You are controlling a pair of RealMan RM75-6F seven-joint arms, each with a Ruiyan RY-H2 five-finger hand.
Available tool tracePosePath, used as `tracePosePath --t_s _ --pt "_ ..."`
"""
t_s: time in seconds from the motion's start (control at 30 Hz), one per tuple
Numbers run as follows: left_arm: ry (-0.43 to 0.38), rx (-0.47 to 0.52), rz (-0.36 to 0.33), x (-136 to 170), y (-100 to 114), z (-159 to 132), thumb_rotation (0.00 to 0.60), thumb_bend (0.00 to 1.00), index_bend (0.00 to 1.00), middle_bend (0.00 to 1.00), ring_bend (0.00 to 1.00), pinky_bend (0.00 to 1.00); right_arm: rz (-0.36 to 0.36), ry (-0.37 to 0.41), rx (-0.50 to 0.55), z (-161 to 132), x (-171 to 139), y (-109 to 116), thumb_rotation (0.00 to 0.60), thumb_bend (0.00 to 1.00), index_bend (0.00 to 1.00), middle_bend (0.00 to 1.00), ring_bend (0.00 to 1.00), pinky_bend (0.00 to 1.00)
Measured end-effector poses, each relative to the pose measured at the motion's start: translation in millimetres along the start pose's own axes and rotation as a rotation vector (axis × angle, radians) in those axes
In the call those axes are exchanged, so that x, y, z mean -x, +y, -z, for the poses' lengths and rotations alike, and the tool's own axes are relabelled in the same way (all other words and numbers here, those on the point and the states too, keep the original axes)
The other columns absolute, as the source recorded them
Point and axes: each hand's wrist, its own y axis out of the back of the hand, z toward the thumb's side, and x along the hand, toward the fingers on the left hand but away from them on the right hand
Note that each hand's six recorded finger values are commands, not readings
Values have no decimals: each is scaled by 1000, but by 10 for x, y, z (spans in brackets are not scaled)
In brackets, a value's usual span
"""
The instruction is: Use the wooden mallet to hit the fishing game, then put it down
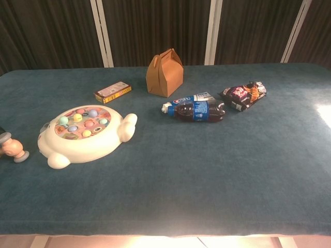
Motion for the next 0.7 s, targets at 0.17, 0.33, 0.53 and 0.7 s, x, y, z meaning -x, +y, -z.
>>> tracePosePath --t_s 0.17,0.33,0.53,0.7 --pt "2 -10 9 -22 -33 -29 600 393 432 341 209 232 3 -9 1 13 -9 18 600 239 0 0 0 0" --pt "7 -19 19 -38 -64 -44 600 395 433 341 209 232 0 -13 0 16 -14 20 600 238 0 0 0 0" --pt "11 -17 15 -56 -65 -49 600 413 456 364 221 232 -9 -15 -3 13 -11 7 600 239 0 0 0 0" --pt "12 -10 16 -67 -68 -51 600 420 456 364 222 232 -14 -18 -5 15 -10 3 600 239 0 0 0 0"
